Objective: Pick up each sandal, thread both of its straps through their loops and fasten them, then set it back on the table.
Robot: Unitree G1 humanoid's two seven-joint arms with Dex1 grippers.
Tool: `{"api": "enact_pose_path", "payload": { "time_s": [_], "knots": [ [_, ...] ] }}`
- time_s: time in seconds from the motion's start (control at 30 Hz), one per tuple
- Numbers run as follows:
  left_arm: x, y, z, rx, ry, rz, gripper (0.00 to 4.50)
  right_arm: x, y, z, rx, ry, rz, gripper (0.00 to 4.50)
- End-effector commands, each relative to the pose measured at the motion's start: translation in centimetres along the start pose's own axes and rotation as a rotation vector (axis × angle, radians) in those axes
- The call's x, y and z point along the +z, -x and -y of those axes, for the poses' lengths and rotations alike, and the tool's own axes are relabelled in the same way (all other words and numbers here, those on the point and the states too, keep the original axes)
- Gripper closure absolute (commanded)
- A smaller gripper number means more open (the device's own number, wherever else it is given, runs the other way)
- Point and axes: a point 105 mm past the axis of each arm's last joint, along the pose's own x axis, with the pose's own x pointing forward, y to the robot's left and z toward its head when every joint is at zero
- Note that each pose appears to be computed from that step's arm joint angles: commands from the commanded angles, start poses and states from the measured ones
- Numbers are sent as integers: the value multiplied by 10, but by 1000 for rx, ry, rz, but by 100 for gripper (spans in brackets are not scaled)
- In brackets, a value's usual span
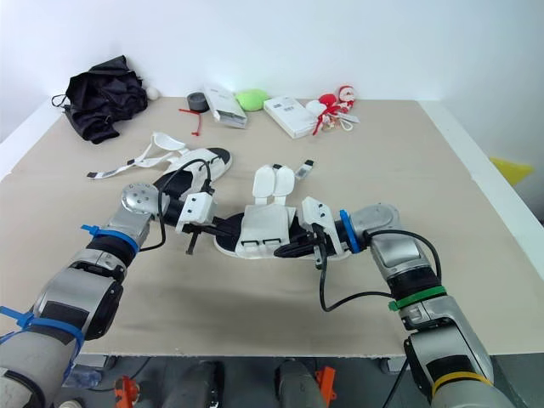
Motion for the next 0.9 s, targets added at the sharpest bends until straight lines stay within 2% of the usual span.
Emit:
{"api": "enact_pose_path", "payload": {
  "time_s": [0.03, 0.13, 0.33, 0.47, 0.6, 0.73, 0.9],
  "knots": [
    [-8, -8, 14, -73, 8, -25, 446, -9, -6, -5, 16, -23, -38, 450],
    [-11, -11, 15, -64, 42, -17, 446, -8, -6, -6, 14, -24, -30, 450],
    [-5, -20, 16, 5, 193, 167, 446, -8, -7, -8, 8, -29, -25, 450],
    [-21, -19, 27, 47, 325, 193, 446, -6, -8, -10, 4, -27, -19, 450],
    [-35, -15, 45, 28, 376, 166, 446, -4, -6, -11, 1, -27, -13, 450],
    [-48, -12, 65, -45, 356, 78, 446, -1, -5, -10, -2, -27, -13, 450],
    [-54, -7, 61, -23, 352, 21, 446, 1, -5, -7, -16, -33, -2, 450]
  ]
}}
